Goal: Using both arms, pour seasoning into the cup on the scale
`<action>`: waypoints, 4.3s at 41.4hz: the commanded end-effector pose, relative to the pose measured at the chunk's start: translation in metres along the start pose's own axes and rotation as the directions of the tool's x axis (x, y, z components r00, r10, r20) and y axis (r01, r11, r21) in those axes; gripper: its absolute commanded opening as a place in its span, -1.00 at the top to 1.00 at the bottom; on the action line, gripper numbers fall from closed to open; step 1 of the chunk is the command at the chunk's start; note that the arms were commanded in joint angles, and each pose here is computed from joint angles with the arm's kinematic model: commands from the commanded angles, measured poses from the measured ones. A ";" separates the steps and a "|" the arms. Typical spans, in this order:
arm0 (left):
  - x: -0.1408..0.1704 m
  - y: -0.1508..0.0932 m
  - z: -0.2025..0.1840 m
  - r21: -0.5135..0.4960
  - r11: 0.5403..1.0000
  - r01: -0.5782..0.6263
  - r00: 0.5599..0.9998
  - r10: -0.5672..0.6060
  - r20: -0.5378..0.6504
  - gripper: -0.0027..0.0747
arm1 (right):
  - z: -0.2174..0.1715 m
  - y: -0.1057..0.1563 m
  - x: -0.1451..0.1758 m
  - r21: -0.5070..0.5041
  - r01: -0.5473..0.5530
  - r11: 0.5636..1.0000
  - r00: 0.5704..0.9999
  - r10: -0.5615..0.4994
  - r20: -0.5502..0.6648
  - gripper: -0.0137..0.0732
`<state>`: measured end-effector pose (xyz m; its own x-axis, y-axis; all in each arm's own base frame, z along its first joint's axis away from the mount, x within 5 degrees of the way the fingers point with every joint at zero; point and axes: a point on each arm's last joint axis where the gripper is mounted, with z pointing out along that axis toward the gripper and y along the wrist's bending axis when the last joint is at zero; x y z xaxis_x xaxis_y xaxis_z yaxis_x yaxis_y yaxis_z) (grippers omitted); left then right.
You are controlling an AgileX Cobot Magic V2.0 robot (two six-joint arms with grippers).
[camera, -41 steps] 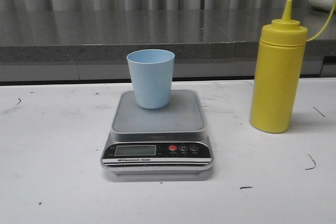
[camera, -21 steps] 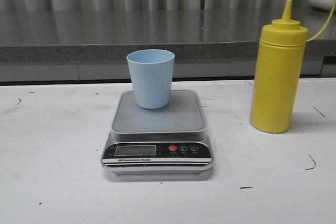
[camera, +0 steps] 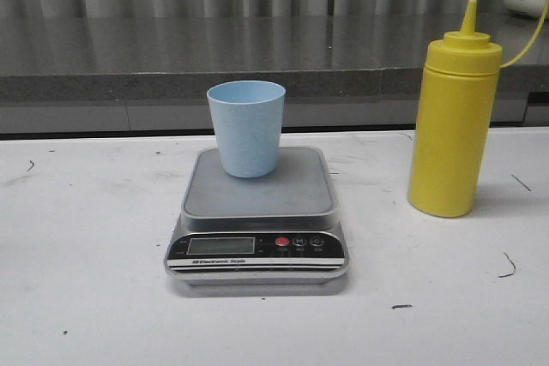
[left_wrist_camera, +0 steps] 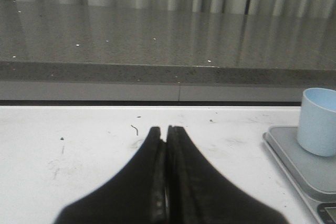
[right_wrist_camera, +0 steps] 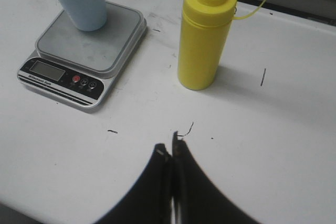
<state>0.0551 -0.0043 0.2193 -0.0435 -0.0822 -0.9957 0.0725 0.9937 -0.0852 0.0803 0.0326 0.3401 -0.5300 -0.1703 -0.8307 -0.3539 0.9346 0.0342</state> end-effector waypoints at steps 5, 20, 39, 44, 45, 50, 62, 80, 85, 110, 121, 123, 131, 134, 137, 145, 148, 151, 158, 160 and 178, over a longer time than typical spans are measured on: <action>0.011 0.003 0.001 -0.010 1.000 0.020 0.987 -0.018 0.162 0.98 | -0.004 0.000 -0.011 0.000 0.019 1.000 0.997 -0.019 0.078 0.95; 0.012 0.003 0.001 -0.019 1.000 0.002 0.990 0.001 0.143 0.98 | -0.004 0.000 -0.011 0.000 0.019 1.000 0.997 -0.019 0.078 0.95; 0.012 0.005 0.001 -0.061 0.998 0.003 0.989 0.006 0.146 0.98 | -0.004 0.000 -0.011 0.000 0.019 1.000 0.997 -0.019 0.078 0.95; 0.012 0.005 0.001 -0.061 0.998 0.003 0.989 0.006 0.146 0.98 | -0.004 0.000 -0.011 0.000 0.019 1.000 0.997 -0.019 0.078 0.95; 0.012 0.005 0.001 -0.061 0.998 0.003 0.989 0.006 0.146 0.98 | -0.004 0.000 -0.011 0.000 0.019 1.000 0.997 -0.019 0.078 0.95; 0.012 0.005 0.001 -0.061 0.998 0.003 0.989 0.006 0.146 0.98 | -0.004 0.000 -0.011 0.000 0.019 1.000 0.997 -0.019 0.078 0.95; 0.012 0.005 0.001 -0.061 0.998 0.003 0.989 0.006 0.146 0.98 | -0.007 -0.001 -0.009 0.012 0.014 1.000 0.996 -0.015 0.089 0.95; 0.012 0.005 0.001 -0.061 0.998 0.003 0.989 0.006 0.146 0.98 | 0.007 -0.018 0.065 0.241 -0.061 0.969 0.901 -0.050 0.431 0.95; 0.012 0.005 0.001 -0.061 0.998 0.003 0.989 0.006 0.146 0.98 | 0.020 -0.023 0.087 0.298 -0.106 0.949 0.847 -0.071 0.526 0.95; 0.012 0.005 0.001 -0.061 0.998 0.003 0.989 0.005 0.145 0.98 | 0.047 -0.026 0.133 0.316 -0.143 0.938 0.815 -0.070 0.576 0.95; 0.012 0.005 0.001 -0.061 0.998 0.003 0.989 0.005 0.145 0.98 | 0.047 -0.026 0.133 0.316 -0.143 0.938 0.815 -0.070 0.575 0.95; 0.012 0.005 0.001 -0.061 0.998 0.003 0.989 0.005 0.145 0.98 | 0.047 -0.026 0.133 0.316 -0.143 0.938 0.815 -0.070 0.575 0.95; 0.012 0.005 0.001 -0.061 0.998 0.003 0.989 0.005 0.145 0.98 | 0.047 -0.025 0.133 0.314 -0.141 0.939 0.815 -0.070 0.575 0.95; 0.012 0.005 0.001 -0.061 0.998 0.003 0.989 0.005 0.145 0.98 | 0.047 -0.025 0.133 0.313 -0.140 0.939 0.815 -0.070 0.575 0.95; 0.012 0.005 0.001 -0.061 0.998 0.003 0.989 0.005 0.145 0.98 | 0.047 -0.025 0.133 0.313 -0.140 0.939 0.815 -0.070 0.575 0.95; 0.012 0.005 0.001 -0.061 0.998 0.003 0.989 0.005 0.145 0.98 | 0.047 -0.025 0.133 0.290 -0.162 0.943 0.807 -0.043 0.590 0.95; 0.012 0.005 0.001 -0.061 0.998 0.003 0.989 0.005 0.145 0.98 | 0.047 -0.025 0.132 0.275 -0.170 0.946 0.802 -0.030 0.596 0.95; 0.012 0.005 0.001 -0.061 0.998 0.003 0.989 0.005 0.145 0.98 | 0.046 -0.024 0.131 0.262 -0.187 0.947 0.790 -0.013 0.613 0.95; 0.012 0.005 0.001 -0.061 0.998 0.003 0.989 0.005 0.145 0.98 | 0.045 -0.024 0.130 0.256 -0.195 0.947 0.780 -0.009 0.626 0.95; 0.012 0.005 0.001 -0.061 0.998 0.003 0.989 0.005 0.145 0.98 | 0.045 -0.024 0.130 0.257 -0.194 0.947 0.780 -0.010 0.626 0.95; 0.012 0.005 0.001 -0.061 0.998 0.003 0.989 0.005 0.145 0.98 | 0.045 -0.024 0.130 0.257 -0.194 0.947 0.780 -0.010 0.626 0.95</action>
<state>0.0563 -0.0004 0.2060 0.0243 -0.0840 -0.9962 0.0083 0.9964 -0.0838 0.0567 0.0025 0.1953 -0.0347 0.0512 -0.9981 -0.0363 0.9980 0.0525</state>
